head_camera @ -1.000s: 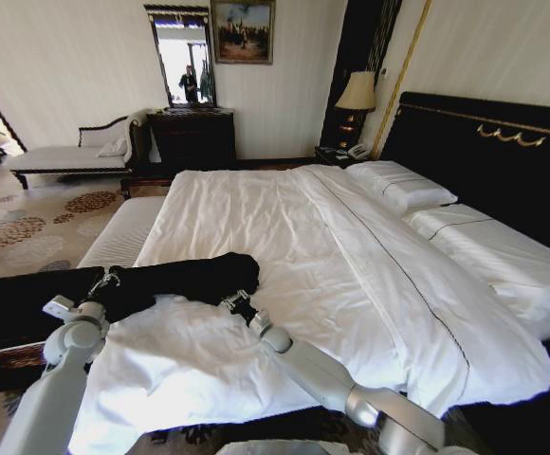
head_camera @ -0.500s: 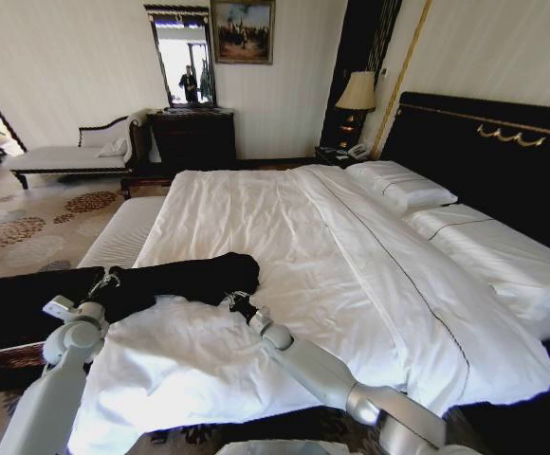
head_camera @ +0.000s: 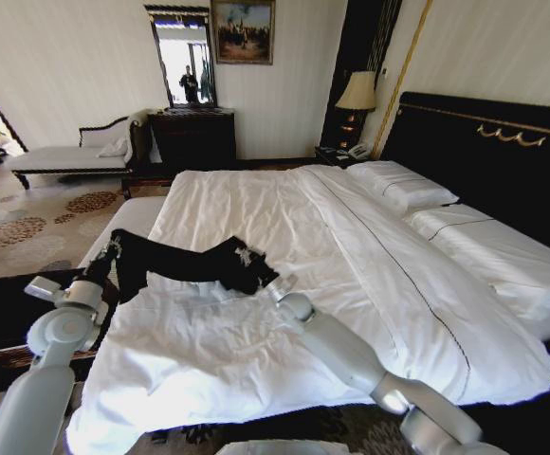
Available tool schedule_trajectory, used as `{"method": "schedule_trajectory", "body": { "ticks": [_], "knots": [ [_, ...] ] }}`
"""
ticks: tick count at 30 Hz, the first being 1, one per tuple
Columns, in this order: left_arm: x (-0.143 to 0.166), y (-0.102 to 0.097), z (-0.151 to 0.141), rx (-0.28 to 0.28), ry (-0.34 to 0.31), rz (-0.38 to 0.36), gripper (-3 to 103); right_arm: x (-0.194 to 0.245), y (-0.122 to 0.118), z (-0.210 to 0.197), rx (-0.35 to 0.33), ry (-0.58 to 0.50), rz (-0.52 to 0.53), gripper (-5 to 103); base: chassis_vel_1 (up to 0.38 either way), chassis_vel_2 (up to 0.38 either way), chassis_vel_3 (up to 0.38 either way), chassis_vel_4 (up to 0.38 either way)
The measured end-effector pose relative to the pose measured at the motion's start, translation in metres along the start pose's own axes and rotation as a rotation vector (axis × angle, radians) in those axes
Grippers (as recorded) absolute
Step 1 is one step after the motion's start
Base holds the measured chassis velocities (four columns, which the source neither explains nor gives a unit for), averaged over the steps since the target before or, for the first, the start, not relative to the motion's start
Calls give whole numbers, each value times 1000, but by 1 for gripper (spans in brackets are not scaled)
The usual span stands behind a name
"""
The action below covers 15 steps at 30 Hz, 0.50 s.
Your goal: Fold the clothes on the bed and place them into the basket.
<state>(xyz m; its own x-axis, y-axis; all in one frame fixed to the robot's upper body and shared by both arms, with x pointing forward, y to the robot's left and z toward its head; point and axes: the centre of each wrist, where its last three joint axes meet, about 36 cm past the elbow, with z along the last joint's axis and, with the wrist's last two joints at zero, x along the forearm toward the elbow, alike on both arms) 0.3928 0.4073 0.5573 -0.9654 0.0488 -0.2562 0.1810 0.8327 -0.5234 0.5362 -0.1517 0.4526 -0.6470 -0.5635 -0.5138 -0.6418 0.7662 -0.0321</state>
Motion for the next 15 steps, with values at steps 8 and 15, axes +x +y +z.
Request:
{"method": "schedule_trajectory", "body": {
  "ticks": [8, 15],
  "knots": [
    [7, -64, -45, -76, -85, 172, 1, 3, -37, -133, 28, -140, 20, 0, 0, 0, 0, 0],
    [62, -125, -64, -175, -33, 284, 1, 62, -10, -228, 79, -204, -25, 0, 0, 0, 0, 0]
  ]
}}
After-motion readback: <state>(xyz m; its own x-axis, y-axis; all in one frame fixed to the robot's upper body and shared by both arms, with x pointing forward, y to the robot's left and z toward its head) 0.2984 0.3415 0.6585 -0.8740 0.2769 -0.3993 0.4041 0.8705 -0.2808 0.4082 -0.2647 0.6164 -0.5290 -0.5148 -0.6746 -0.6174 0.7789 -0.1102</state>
